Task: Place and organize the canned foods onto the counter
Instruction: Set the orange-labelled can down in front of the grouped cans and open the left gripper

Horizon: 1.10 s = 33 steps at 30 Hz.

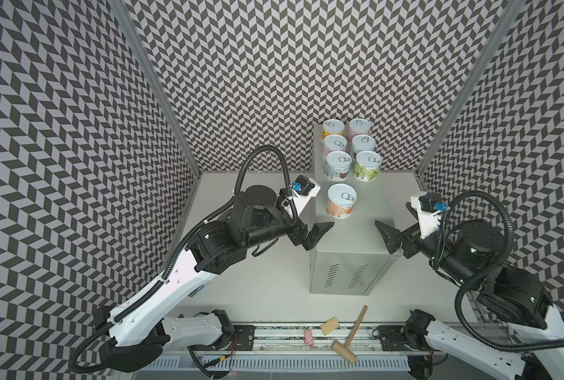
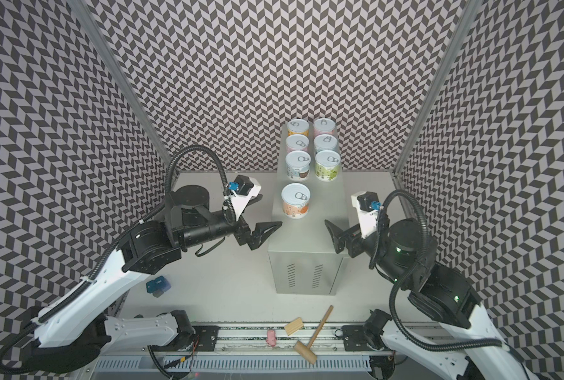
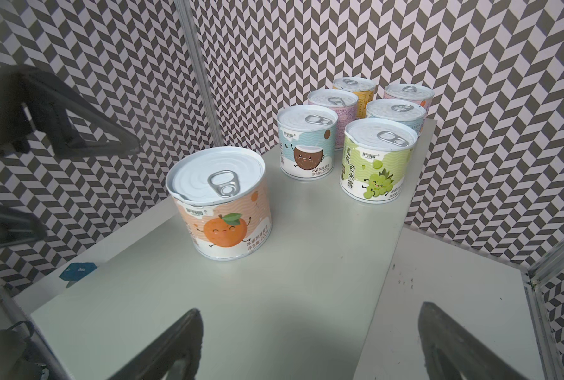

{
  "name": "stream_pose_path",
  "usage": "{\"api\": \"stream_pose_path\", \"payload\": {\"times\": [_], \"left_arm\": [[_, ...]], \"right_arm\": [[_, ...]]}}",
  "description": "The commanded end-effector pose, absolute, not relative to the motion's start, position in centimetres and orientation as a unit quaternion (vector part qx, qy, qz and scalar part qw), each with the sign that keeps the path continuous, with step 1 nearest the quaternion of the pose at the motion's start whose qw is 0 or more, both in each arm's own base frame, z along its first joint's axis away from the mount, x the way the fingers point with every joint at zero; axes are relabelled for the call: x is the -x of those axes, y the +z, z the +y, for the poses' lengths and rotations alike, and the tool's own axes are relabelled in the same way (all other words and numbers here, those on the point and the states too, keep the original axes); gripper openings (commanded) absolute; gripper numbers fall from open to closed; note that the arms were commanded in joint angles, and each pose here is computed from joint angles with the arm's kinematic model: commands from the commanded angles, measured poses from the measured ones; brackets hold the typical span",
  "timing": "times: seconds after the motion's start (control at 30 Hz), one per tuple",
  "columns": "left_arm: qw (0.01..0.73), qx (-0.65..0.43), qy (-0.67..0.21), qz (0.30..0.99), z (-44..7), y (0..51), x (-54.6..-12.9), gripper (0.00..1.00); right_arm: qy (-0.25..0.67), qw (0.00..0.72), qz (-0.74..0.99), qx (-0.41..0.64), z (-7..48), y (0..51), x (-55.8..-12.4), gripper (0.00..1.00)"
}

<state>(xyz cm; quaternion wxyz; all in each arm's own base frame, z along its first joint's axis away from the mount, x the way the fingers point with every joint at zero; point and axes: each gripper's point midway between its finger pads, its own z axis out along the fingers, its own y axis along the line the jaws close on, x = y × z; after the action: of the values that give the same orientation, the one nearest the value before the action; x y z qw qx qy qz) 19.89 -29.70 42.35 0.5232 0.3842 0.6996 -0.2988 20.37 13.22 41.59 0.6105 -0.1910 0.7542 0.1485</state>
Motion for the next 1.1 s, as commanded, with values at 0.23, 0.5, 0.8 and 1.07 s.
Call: {"api": "stream_pose_path", "payload": {"times": [0.23,0.5,0.8,1.07], "left_arm": [[0.580,-0.346,-0.318,0.666,-30.8,42.1,-21.5,0.99],[0.584,-0.348,-0.326,0.657,-32.4,40.7,-22.4,0.95],[0.594,-0.339,-0.330,0.651,-33.6,40.0,-23.8,0.92],[0.600,-0.329,-0.315,0.657,-34.0,39.8,-25.3,0.84]], "right_arm": [[0.159,0.633,0.738,0.172,13.6,43.0,-21.2,0.99],[0.158,0.634,0.738,0.171,13.5,42.7,-21.1,0.99],[0.159,0.634,0.737,0.173,13.5,42.6,-21.0,0.99],[0.156,0.634,0.739,0.165,13.2,42.3,-21.0,0.99]]}}
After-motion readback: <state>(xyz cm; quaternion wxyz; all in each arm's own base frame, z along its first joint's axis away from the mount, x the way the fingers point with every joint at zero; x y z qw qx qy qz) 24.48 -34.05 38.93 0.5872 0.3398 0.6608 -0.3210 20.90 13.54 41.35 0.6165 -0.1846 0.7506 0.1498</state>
